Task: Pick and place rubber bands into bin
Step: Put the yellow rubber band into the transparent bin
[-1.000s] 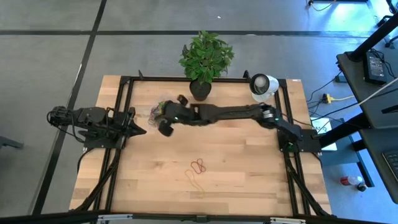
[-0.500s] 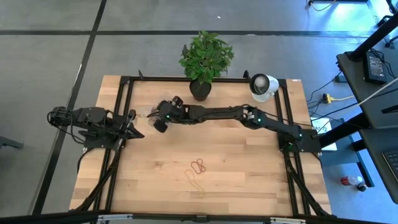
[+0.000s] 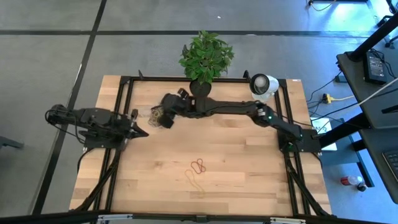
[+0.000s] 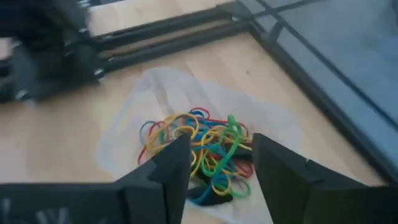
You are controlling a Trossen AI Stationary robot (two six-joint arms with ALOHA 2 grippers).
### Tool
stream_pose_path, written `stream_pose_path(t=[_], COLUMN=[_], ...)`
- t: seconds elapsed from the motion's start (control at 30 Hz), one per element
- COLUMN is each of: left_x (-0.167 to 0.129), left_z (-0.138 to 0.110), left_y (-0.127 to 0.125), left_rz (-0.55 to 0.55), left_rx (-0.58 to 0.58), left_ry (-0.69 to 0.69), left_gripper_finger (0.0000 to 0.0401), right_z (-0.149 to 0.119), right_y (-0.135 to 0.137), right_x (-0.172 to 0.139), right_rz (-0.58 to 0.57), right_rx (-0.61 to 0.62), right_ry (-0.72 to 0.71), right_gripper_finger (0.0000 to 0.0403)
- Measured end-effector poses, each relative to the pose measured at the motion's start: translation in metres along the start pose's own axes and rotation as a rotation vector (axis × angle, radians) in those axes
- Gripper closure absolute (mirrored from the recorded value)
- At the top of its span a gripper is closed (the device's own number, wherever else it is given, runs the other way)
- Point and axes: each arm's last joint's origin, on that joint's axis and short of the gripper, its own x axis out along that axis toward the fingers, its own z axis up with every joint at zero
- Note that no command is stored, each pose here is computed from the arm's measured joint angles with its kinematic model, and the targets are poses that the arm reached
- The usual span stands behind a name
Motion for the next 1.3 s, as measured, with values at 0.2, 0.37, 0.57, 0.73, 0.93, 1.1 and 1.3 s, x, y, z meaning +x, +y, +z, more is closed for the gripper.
stream_pose_path(t=[0.2, 0.37, 0.57, 0.73, 0.93, 1.1, 1.3], left_x=[0.029, 0.052, 0.082, 0.102, 0.127, 0.157, 0.200], left_z=[0.004, 0.013, 0.029, 0.039, 0.043, 0.041, 0.029], left_y=[-0.001, -0.003, -0.014, -0.026, -0.049, -0.068, -0.085], left_rz=[0.034, 0.051, 0.071, 0.104, 0.108, 0.134, 0.170], left_rx=[0.005, 0.018, 0.062, 0.034, 0.017, 0.025, -0.004], left_ry=[0.079, 0.199, 0.304, 0.347, 0.407, 0.481, 0.572], left_gripper_finger=[0.0397, 0.0397, 0.0398, 0.0398, 0.0398, 0.0398, 0.0395], right_z=[0.000, -0.017, -0.051, -0.097, -0.147, -0.181, -0.218], right_y=[0.008, 0.026, 0.050, 0.062, 0.048, 0.027, 0.011], right_x=[-0.056, -0.085, -0.106, -0.126, -0.172, -0.204, -0.227], right_rz=[-0.017, -0.047, -0.067, -0.077, 0.008, 0.100, 0.219], right_rx=[-0.123, -0.262, -0.356, -0.351, -0.196, -0.063, 0.045], right_ry=[0.144, 0.271, 0.386, 0.375, 0.251, 0.147, 0.062], right_gripper_finger=[0.0284, 0.0336, 0.0376, 0.0398, 0.0389, 0.0380, 0.0392])
